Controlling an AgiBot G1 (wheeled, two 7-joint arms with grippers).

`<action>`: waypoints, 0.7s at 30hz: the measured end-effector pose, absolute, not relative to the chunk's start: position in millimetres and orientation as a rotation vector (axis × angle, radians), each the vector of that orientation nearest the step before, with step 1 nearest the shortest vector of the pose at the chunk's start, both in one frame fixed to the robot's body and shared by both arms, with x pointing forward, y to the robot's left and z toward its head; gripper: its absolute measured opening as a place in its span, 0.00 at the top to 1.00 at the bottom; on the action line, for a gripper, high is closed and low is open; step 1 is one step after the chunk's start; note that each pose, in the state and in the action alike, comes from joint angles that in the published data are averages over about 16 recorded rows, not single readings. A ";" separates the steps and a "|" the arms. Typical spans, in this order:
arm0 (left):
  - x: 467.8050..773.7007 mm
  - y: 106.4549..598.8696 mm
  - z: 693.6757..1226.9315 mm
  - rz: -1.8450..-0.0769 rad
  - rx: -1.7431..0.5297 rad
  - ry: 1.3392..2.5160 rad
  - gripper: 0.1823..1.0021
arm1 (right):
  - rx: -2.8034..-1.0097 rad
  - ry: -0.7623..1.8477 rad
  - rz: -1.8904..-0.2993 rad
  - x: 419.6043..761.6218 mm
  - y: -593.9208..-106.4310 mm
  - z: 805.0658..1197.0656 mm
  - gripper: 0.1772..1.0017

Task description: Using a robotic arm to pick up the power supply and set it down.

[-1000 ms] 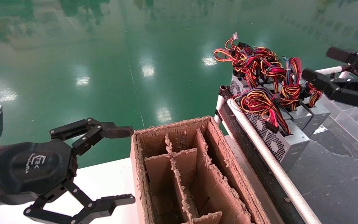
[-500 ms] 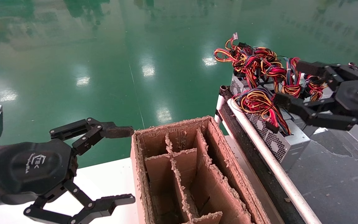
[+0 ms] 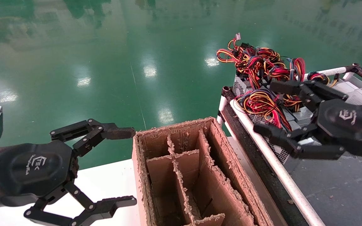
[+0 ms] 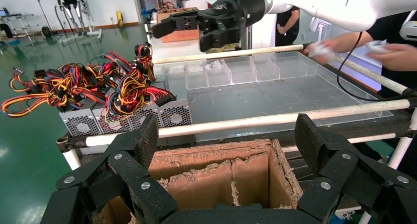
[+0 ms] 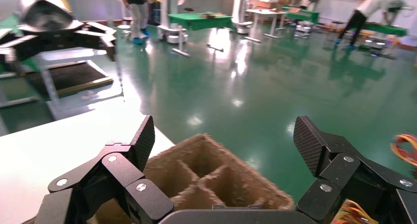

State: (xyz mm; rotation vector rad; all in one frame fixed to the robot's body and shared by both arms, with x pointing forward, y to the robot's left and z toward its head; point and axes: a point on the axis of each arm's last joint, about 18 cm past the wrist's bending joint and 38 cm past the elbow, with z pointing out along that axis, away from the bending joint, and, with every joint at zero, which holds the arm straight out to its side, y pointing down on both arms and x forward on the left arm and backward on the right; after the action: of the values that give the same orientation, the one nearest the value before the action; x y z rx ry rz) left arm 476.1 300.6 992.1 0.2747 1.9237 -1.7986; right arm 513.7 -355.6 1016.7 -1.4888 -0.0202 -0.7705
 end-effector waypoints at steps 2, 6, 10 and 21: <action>476.1 300.6 992.1 -1.799 0.275 1.924 0.00 | -1.498 -0.038 -0.753 510.8 -350.7 1014.9 0.00; 476.1 300.6 992.1 -1.799 0.275 1.924 0.00 | -1.517 -0.074 -0.717 504.9 -341.0 1011.1 0.00; 476.1 300.6 992.1 -1.799 0.275 1.924 0.00 | -1.536 -0.109 -0.681 498.7 -331.6 1007.2 0.00; 476.1 300.6 992.1 -1.799 0.275 1.924 0.00 | -1.581 -0.201 -0.585 481.3 -309.0 996.1 0.00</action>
State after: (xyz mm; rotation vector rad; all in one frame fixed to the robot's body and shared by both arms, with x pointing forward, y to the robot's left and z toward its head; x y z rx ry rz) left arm 476.1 300.6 992.1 0.2746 1.9236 -1.7987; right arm 481.3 -309.0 996.1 -1.5813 -0.2007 -0.5847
